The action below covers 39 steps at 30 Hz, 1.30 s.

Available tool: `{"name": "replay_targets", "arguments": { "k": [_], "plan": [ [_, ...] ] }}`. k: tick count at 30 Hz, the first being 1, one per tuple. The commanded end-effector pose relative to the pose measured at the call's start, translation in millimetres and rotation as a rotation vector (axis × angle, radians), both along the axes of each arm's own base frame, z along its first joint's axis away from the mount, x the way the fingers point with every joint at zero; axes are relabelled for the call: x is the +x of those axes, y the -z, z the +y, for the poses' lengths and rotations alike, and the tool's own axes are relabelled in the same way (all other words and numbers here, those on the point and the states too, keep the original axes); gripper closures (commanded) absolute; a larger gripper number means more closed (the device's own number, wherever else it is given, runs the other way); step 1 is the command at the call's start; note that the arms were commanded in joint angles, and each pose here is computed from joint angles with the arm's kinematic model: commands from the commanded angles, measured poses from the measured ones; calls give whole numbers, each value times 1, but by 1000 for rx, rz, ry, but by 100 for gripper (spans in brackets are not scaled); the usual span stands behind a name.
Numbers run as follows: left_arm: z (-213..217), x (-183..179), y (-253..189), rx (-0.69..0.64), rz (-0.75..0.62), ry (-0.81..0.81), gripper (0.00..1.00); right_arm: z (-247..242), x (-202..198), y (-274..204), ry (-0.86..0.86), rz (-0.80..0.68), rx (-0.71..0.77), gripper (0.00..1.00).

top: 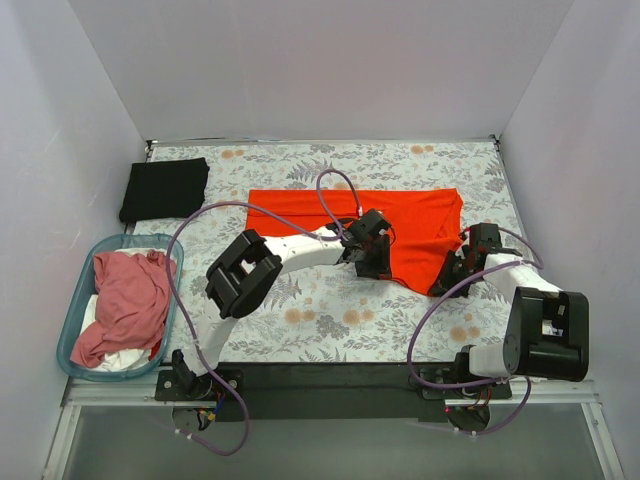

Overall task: Fold and stack the t-shirts
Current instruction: Fold the tshirt

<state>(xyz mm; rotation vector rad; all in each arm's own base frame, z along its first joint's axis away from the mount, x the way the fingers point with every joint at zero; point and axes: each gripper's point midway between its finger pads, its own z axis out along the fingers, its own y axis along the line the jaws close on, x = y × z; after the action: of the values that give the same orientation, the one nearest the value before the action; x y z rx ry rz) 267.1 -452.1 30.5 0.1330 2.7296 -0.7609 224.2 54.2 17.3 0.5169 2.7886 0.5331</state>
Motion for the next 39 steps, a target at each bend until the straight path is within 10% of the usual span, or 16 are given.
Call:
{"name": "replay_targets", "arguments": {
  "k": [1, 8, 39],
  "plan": [
    [1, 2, 11, 36, -3, -14, 63, 2, -5, 9, -7, 26, 1, 80],
    [-6, 11, 0, 18, -39, -18, 100, -4, 24, -12, -10, -52, -25, 99],
    [-7, 160, -83, -270, -194, -214, 100, -4, 245, -112, -149, -442, -84, 99]
  ]
}}
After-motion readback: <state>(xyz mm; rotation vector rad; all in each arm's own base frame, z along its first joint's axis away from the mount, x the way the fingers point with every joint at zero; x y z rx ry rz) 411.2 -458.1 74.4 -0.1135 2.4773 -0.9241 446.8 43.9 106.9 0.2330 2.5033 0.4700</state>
